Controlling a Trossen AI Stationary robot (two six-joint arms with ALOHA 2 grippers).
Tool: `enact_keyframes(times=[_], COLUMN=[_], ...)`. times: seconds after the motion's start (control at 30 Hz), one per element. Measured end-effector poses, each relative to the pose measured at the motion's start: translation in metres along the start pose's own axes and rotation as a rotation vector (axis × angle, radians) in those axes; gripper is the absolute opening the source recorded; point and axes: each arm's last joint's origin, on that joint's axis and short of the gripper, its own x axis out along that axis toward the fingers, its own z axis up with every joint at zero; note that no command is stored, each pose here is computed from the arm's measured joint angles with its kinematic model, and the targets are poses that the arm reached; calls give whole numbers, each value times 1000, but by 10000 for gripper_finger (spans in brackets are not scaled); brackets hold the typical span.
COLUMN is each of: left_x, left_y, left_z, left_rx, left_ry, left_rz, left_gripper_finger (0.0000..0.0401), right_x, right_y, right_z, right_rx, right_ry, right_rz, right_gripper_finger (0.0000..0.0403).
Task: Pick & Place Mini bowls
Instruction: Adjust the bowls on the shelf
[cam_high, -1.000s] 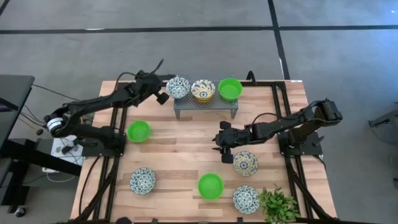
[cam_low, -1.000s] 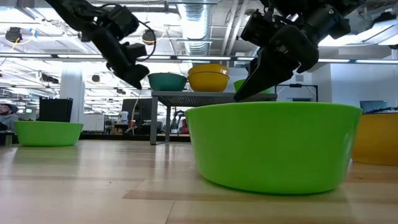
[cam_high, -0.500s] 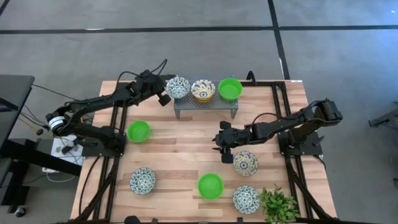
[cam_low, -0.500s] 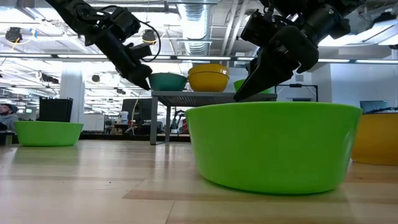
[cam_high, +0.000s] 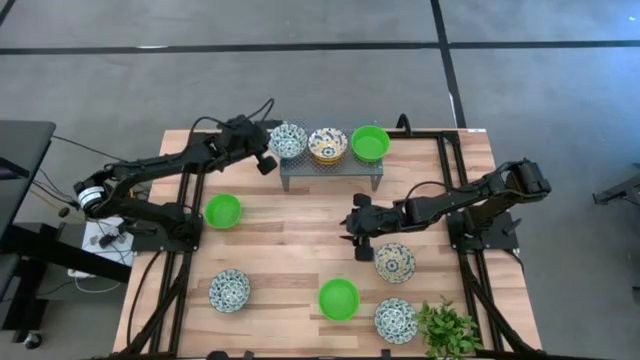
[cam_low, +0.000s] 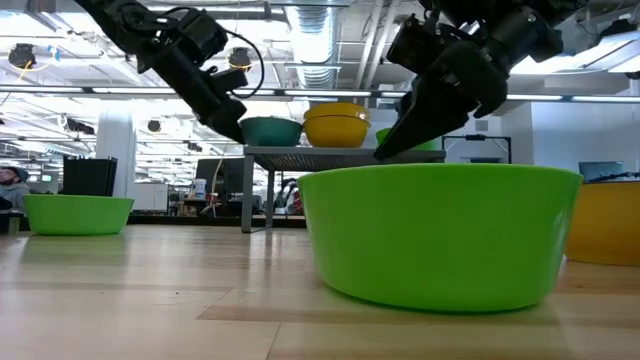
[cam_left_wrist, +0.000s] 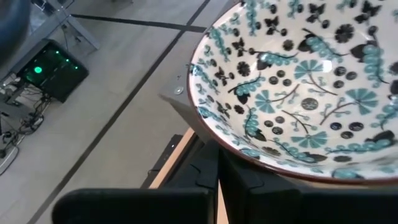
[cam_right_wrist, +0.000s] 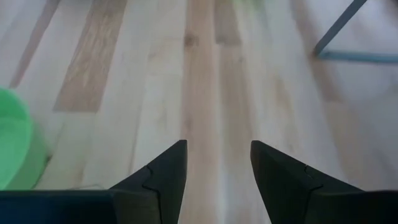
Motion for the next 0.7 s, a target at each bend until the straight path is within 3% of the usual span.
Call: enact_keyframes(times=[0.23,0.7], left_x=[-1,-1], left_y=[-3,-6], left_z=[2,5], left_rx=[4,6], left_ry=[-12,-53], left_rz=[-9,-75], left_gripper_finger=[6,8], right_x=[0,0], right_y=[-2,-2], right_z=[9,9], right_rx=[-28,-31], right_ry=[-95,-87], right_rz=[-58,-58], right_gripper_finger=[171,171])
